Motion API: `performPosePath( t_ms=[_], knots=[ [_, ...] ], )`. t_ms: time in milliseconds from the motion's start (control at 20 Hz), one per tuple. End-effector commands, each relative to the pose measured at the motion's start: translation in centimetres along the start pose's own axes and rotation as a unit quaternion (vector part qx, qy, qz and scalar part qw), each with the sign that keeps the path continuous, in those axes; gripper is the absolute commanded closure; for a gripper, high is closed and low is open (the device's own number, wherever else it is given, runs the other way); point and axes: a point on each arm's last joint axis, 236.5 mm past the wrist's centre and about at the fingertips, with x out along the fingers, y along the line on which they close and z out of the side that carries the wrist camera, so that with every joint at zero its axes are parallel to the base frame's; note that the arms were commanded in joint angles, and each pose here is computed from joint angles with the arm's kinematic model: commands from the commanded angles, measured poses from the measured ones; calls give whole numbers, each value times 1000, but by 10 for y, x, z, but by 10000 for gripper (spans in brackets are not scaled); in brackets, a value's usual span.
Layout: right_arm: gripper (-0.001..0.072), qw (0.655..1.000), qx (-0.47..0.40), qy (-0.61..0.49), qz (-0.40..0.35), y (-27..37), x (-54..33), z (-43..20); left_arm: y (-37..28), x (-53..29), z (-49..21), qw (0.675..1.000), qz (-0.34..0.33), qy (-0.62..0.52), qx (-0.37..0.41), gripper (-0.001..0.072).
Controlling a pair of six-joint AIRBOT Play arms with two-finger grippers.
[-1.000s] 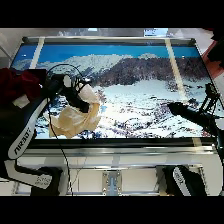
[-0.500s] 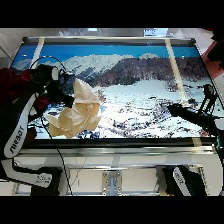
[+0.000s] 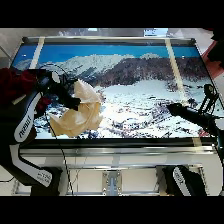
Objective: Fold the shirts.
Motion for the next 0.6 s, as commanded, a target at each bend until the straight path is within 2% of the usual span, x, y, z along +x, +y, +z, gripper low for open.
performPosePath(
  t_ms=[0,100,250,400,550],
  knots=[
    [238,1000,7,-28,-5,-3,0,13,-92,-31,56,978,-179,-107,22,698],
    [238,998,8,-57,-22,-10,-2,27,-148,-67,87,956,-230,-171,69,699],
    [238,995,8,-94,-43,-21,-5,44,-215,-70,97,945,-211,-198,150,699],
    [239,993,6,-108,-52,-25,-7,51,-267,-23,72,946,-186,-152,219,698],
    [239,992,1,-109,-57,-27,-7,51,-294,32,46,947,-164,-92,260,697]
  ],
)
